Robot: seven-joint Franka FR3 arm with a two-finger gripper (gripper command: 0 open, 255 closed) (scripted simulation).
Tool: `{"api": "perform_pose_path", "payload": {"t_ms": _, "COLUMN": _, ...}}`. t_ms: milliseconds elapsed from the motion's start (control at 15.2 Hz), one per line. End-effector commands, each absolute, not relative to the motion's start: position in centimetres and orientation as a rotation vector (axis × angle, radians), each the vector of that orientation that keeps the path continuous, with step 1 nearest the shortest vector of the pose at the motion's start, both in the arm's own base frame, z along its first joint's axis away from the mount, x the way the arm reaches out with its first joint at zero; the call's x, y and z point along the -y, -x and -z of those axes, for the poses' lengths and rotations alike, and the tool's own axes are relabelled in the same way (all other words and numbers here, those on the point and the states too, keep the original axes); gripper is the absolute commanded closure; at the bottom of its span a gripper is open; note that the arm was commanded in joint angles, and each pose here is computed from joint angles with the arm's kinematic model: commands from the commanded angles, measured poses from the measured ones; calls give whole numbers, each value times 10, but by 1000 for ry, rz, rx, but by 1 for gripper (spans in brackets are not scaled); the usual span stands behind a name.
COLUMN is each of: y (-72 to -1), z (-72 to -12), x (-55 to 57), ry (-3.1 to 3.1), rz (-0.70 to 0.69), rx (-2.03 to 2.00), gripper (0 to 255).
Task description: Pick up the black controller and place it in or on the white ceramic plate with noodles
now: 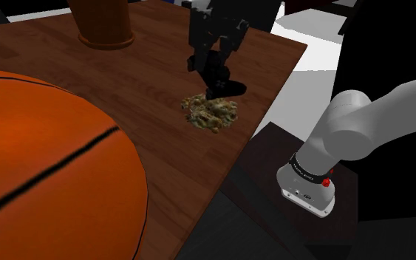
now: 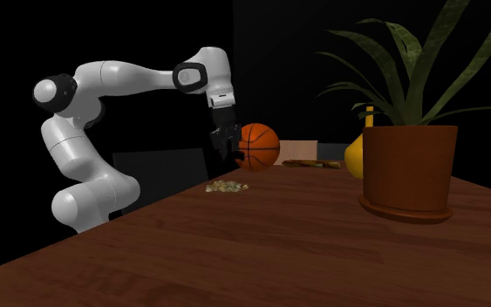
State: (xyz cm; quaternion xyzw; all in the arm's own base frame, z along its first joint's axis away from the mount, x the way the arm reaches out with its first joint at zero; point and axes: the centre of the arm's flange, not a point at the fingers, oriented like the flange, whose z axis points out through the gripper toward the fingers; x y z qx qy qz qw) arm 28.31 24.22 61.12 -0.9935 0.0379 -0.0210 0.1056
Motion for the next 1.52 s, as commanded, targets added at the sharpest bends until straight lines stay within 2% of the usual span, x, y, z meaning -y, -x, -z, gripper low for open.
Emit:
{"api": "perform_pose_path", "payload": {"t_ms": 0, "y": -282, "z": -600, "x": -242, "ry": 2927, "rz": 62, "rx": -112, "gripper": 255}}
{"api": "perform_pose_path", "payload": {"t_ms": 462, "y": -282, "z": -559, "x": -242, "ry": 2927, "rz": 62, "rx": -112, "gripper": 255}}
{"api": "perform_pose_path", "payload": {"t_ms": 990, "y": -282, "z": -559, "x": -242, "ry": 2927, "rz": 62, "rx": -112, "gripper": 255}}
{"api": "perform_pose_path", "payload": {"t_ms": 1056, "y": -282, "z": -559, "x": -242, "ry": 2927, "rz": 62, "rx": -112, "gripper": 0}}
{"api": "perform_pose_path", "payload": {"t_ms": 1452, "y": -282, "z": -572, "x": -239, "ry": 2927, "rz": 62, "rx": -112, "gripper": 0}}
